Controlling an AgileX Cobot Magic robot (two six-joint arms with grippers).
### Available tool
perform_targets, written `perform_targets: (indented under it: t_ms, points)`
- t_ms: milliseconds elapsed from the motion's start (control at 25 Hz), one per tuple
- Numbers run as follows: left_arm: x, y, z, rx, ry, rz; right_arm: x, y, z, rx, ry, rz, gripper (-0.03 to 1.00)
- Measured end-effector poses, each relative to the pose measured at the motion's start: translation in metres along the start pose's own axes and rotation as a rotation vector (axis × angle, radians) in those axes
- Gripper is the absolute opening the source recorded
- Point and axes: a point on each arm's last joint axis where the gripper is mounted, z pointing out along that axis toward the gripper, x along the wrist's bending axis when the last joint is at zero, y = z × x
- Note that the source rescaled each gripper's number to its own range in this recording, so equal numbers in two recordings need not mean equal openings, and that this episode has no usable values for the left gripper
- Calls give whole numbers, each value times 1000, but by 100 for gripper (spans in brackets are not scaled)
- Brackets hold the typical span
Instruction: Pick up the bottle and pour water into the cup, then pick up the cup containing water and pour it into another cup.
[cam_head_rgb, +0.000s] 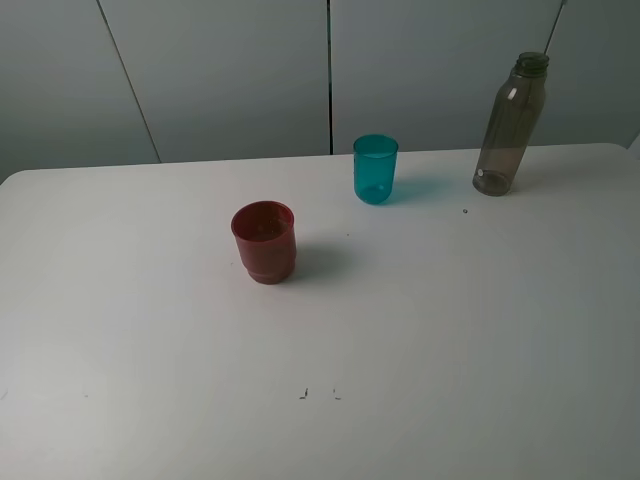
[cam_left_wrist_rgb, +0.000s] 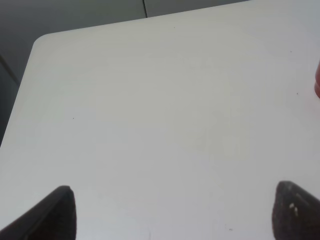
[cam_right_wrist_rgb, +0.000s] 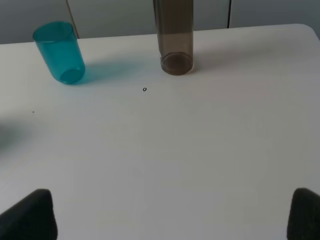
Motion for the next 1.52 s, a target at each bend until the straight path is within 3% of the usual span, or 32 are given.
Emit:
perform_targets:
  t_ms: [1520]
  points:
    - [0,0,0,0,0,0,0,0,0,0,1,-8,100]
